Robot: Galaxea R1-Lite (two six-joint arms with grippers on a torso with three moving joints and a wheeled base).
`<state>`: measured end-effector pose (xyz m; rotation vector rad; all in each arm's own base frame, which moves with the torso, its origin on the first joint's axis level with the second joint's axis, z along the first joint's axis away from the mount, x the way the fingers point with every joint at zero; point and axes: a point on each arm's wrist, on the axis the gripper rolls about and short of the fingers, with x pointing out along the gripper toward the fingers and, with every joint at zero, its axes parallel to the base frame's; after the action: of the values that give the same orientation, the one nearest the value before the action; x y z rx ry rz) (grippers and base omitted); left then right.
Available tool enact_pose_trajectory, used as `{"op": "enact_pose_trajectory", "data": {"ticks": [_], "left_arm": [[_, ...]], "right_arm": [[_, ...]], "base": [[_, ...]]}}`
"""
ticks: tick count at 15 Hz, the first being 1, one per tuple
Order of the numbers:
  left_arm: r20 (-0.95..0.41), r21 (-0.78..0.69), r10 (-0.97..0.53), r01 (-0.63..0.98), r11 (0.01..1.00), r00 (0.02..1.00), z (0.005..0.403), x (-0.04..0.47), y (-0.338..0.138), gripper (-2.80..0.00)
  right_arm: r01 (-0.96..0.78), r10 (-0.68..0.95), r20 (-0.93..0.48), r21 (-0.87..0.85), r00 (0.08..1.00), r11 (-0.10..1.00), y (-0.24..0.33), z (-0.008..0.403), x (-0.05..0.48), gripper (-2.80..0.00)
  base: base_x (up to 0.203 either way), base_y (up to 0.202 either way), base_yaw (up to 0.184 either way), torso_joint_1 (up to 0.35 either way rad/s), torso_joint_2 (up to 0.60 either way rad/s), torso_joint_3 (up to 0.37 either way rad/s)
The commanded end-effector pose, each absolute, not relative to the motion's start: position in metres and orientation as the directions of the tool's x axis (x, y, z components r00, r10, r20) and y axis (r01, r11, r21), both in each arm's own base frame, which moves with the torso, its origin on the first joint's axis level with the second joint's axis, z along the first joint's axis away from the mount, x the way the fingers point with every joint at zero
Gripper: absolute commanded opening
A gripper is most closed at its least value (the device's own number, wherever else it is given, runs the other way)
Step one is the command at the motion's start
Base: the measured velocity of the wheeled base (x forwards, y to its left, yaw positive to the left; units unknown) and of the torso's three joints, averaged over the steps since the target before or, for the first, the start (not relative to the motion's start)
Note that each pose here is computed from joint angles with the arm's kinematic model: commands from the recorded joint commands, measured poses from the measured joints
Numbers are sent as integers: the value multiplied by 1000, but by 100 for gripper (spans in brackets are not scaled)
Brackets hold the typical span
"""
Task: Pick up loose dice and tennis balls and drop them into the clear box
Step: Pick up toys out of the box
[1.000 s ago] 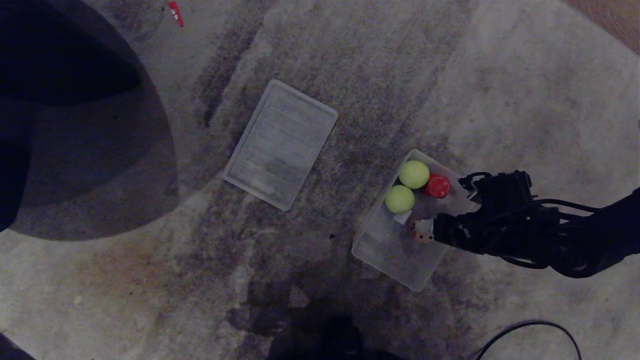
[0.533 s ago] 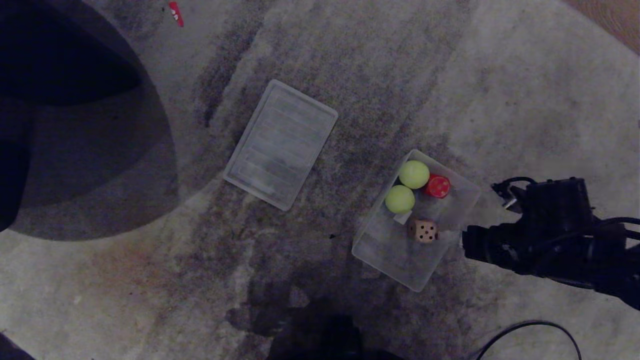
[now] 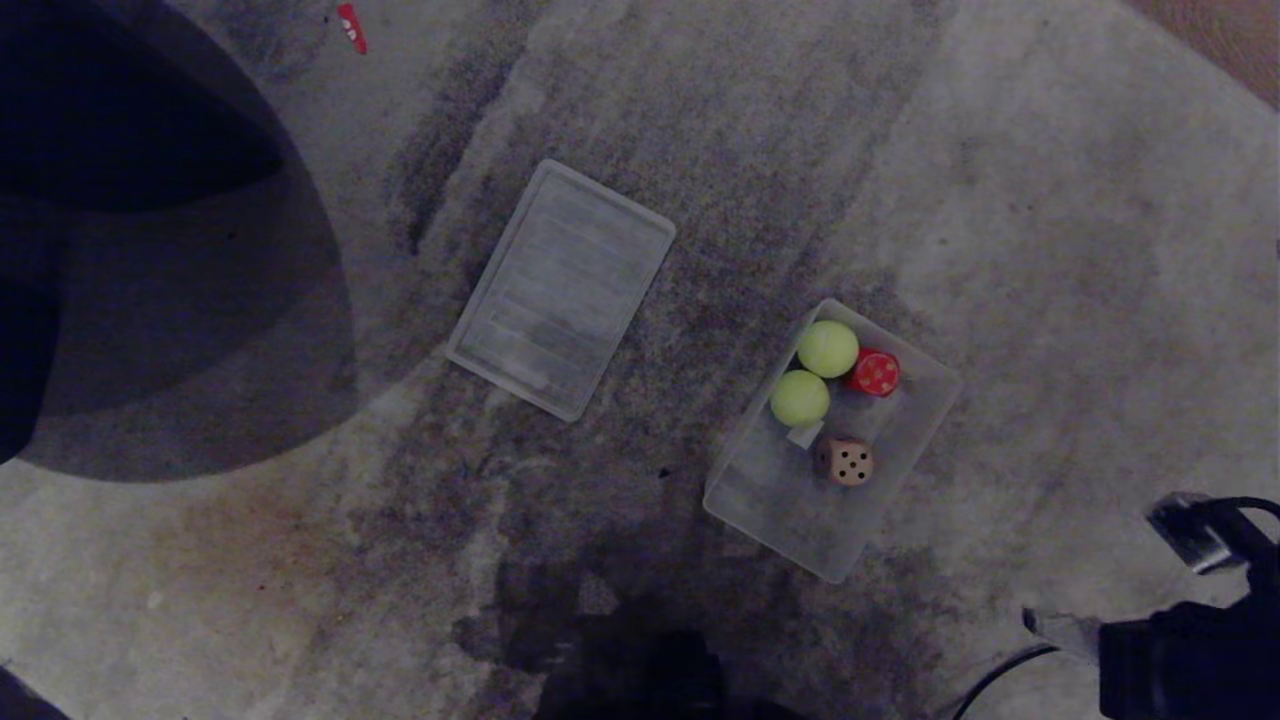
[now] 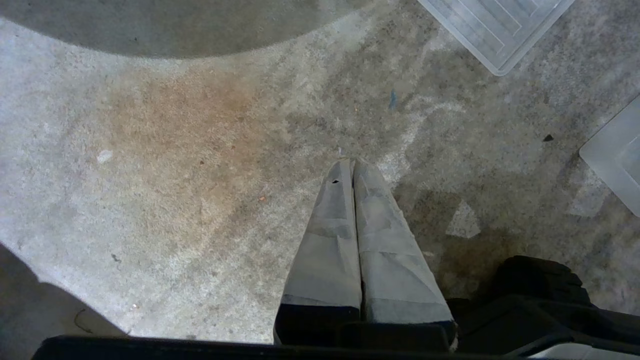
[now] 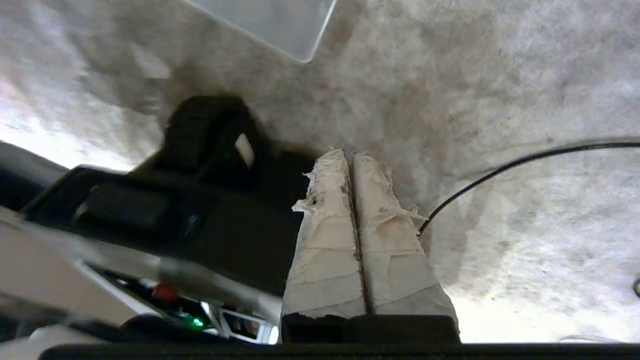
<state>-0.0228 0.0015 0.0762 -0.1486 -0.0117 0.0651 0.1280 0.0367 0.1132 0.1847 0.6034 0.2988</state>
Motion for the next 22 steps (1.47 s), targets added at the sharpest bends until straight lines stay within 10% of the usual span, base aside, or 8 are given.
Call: {"op": "enact_pose_trajectory", "data": {"ticks": [1, 14, 22], "left_arm": [[9, -150, 66, -64, 987, 998, 76, -23, 1, -280], [8, -149, 66, -64, 987, 998, 76, -23, 1, -280], [8, -149, 66, -64, 987, 998, 76, -23, 1, -280]], "right_arm": [[-266, 354, -382, 264, 854, 927, 28, 127, 93, -280], [29, -24, -119, 42, 993, 999, 0, 84, -7, -280], [-15, 15, 12, -2, 1000, 1000, 0, 75, -22, -280]], "base": [[0, 0, 0, 0, 0, 0], [0, 0, 0, 0, 0, 0], [0, 0, 0, 0, 0, 0]]}}
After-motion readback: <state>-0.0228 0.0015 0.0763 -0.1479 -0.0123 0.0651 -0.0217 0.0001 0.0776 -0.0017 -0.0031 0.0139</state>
